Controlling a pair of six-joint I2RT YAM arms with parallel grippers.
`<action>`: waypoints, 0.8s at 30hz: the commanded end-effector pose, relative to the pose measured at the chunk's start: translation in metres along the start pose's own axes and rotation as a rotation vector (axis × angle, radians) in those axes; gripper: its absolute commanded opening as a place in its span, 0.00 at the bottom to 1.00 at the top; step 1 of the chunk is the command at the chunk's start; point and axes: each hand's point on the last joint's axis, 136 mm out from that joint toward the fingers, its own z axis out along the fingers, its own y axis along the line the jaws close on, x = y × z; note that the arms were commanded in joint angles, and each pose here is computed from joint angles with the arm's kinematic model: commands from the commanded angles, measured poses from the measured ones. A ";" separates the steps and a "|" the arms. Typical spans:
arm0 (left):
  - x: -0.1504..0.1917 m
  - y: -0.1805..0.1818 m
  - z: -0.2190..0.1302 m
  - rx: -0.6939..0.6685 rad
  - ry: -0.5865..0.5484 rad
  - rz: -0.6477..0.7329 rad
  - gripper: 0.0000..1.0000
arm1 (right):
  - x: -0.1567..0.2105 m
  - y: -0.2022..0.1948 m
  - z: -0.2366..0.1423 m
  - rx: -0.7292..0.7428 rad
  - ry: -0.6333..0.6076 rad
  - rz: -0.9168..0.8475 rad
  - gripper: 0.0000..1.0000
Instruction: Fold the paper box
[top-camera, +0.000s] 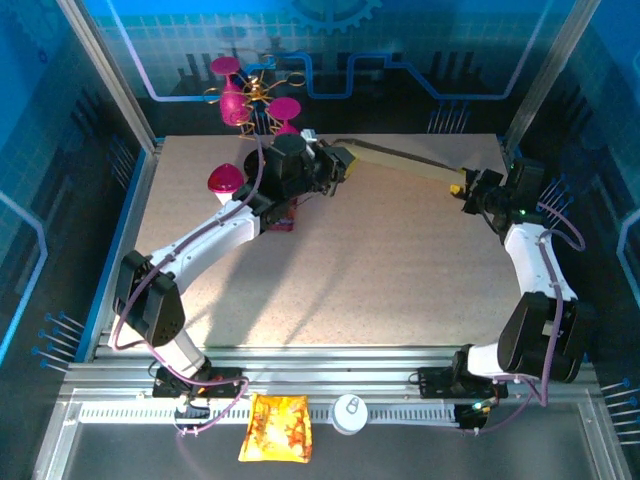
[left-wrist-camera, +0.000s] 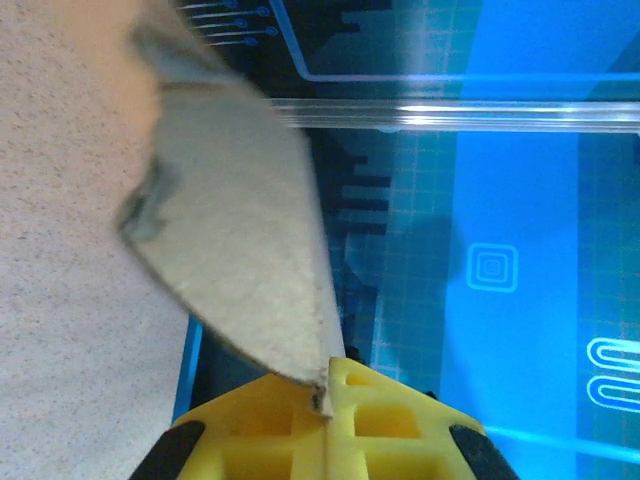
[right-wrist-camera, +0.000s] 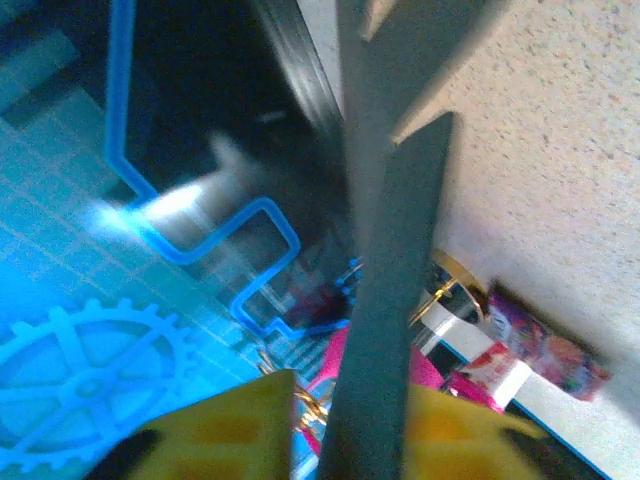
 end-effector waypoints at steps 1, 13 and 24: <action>0.009 -0.007 -0.021 0.001 0.029 0.013 0.36 | 0.012 0.041 -0.010 -0.107 -0.019 -0.141 0.05; 0.003 0.023 -0.106 -0.233 -0.039 0.042 0.86 | 0.069 0.072 -0.043 -0.005 -0.060 -0.907 0.00; 0.000 -0.039 -0.089 -0.298 0.094 0.383 0.83 | 0.186 0.011 -0.038 0.071 0.061 -1.824 0.00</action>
